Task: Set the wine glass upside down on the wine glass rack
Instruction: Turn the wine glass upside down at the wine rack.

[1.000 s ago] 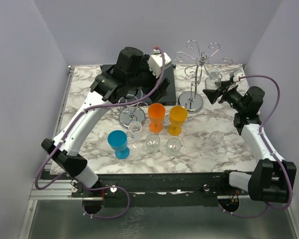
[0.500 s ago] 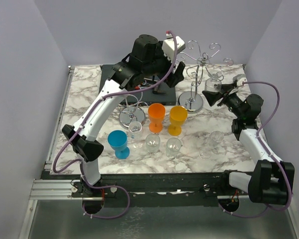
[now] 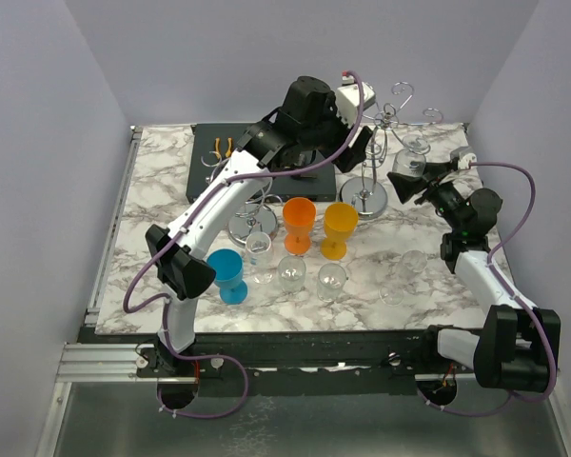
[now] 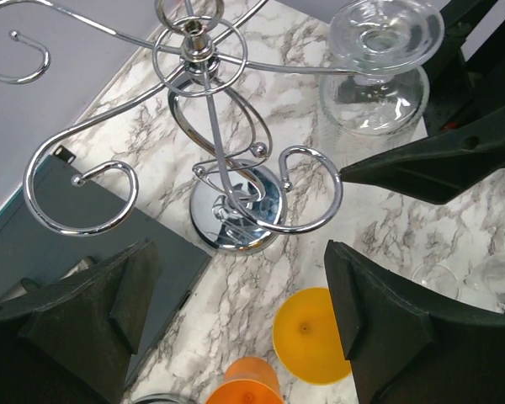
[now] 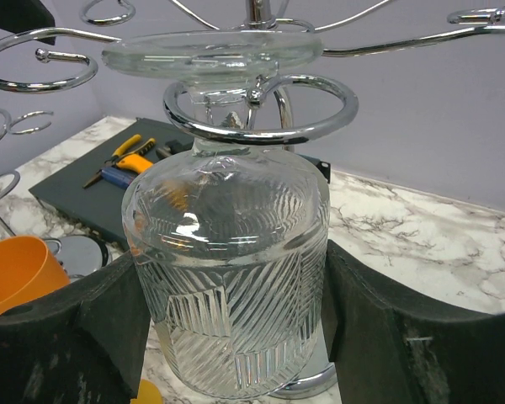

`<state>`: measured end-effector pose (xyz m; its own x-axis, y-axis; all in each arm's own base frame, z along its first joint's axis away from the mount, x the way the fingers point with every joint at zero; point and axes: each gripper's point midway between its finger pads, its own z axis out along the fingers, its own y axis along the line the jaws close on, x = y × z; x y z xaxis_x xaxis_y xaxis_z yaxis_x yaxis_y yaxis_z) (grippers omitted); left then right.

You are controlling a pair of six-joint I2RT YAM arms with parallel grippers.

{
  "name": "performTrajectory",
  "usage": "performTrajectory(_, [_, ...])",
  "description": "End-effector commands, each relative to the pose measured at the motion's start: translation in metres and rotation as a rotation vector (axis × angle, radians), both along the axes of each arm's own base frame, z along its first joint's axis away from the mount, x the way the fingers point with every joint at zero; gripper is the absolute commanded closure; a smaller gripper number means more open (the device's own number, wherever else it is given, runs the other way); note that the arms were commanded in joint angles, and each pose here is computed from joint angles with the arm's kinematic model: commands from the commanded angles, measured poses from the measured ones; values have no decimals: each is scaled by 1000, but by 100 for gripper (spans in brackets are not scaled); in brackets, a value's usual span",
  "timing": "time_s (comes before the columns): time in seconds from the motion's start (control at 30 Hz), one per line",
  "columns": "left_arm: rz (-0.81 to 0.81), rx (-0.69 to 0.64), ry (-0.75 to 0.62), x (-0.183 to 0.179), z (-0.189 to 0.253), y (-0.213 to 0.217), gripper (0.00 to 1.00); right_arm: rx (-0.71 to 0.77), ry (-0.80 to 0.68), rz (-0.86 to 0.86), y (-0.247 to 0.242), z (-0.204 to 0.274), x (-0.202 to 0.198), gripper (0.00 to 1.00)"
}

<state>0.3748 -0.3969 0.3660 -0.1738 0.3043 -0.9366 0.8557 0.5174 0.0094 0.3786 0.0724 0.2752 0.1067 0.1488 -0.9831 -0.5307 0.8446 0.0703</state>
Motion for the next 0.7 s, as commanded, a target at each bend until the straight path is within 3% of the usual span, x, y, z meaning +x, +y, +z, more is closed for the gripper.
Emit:
performTrajectory(0.0, [47,-21,-34,9,12,-1,14,-29,-86,9,0,24,4,99])
performTrajectory(0.27, [69,-36,-41,16,14,-4,17,-91,-103,6,-1,23,-2,99])
performTrajectory(0.67, [97,-14,-42,25,3,-8,19,31,-121,-117,-19,30,2,100])
